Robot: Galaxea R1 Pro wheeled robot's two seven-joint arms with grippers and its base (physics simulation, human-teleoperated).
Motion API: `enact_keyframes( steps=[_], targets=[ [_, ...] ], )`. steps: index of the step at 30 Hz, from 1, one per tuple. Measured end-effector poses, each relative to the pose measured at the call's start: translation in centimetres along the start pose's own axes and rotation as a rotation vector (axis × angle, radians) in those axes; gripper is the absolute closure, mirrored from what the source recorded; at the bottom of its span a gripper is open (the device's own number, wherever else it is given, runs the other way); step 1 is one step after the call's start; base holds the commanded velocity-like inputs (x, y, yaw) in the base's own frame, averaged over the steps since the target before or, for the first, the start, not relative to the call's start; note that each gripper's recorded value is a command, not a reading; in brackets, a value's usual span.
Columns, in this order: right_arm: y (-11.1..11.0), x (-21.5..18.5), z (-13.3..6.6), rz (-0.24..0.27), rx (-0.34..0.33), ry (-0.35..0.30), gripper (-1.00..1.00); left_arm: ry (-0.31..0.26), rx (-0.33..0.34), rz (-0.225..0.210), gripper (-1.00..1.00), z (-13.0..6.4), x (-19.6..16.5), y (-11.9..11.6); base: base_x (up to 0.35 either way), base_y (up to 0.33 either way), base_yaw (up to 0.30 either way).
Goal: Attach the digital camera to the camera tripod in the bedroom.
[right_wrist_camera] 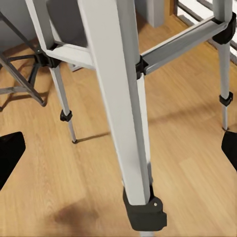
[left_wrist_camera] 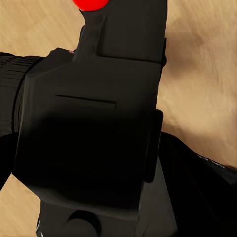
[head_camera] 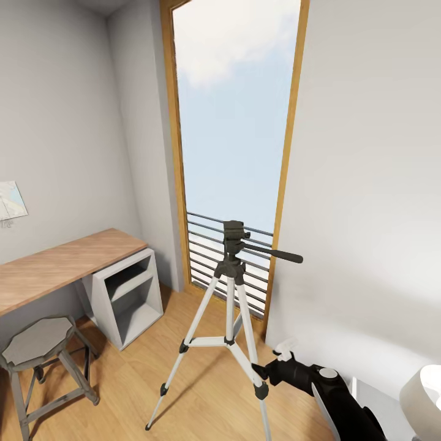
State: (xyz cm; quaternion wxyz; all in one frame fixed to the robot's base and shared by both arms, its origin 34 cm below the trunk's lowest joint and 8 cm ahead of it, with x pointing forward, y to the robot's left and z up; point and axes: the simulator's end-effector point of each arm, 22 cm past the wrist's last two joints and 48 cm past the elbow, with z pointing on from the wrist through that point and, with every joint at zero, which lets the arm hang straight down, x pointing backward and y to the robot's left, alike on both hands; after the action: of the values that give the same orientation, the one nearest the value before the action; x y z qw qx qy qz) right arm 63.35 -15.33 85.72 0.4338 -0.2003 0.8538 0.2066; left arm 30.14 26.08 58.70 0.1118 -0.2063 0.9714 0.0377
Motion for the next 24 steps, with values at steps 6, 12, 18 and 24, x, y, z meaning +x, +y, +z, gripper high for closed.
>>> enact_keyframes(
  steps=[6,12,18,24],
  targets=[
    [0.39,-0.06,0.00,0.003,-0.018,-0.003,-1.00,0.000,0.001,0.000,1.00,-0.01,0.03,-0.07,0.000,0.000,0.000],
    [0.39,-0.10,0.00,0.003,-0.017,-0.005,-1.00,0.000,0.001,0.002,1.00,-0.01,0.01,-0.05,0.029,0.001,0.000],
    [0.25,-0.09,-0.03,0.005,-0.010,-0.005,-1.00,-0.001,0.002,0.006,1.00,-0.02,-0.02,-0.02,0.202,0.049,0.000],
    [0.21,-0.03,0.01,0.007,-0.009,-0.004,-1.00,-0.001,0.002,0.007,1.00,0.00,-0.03,-0.02,0.102,0.029,0.000]
  ],
)
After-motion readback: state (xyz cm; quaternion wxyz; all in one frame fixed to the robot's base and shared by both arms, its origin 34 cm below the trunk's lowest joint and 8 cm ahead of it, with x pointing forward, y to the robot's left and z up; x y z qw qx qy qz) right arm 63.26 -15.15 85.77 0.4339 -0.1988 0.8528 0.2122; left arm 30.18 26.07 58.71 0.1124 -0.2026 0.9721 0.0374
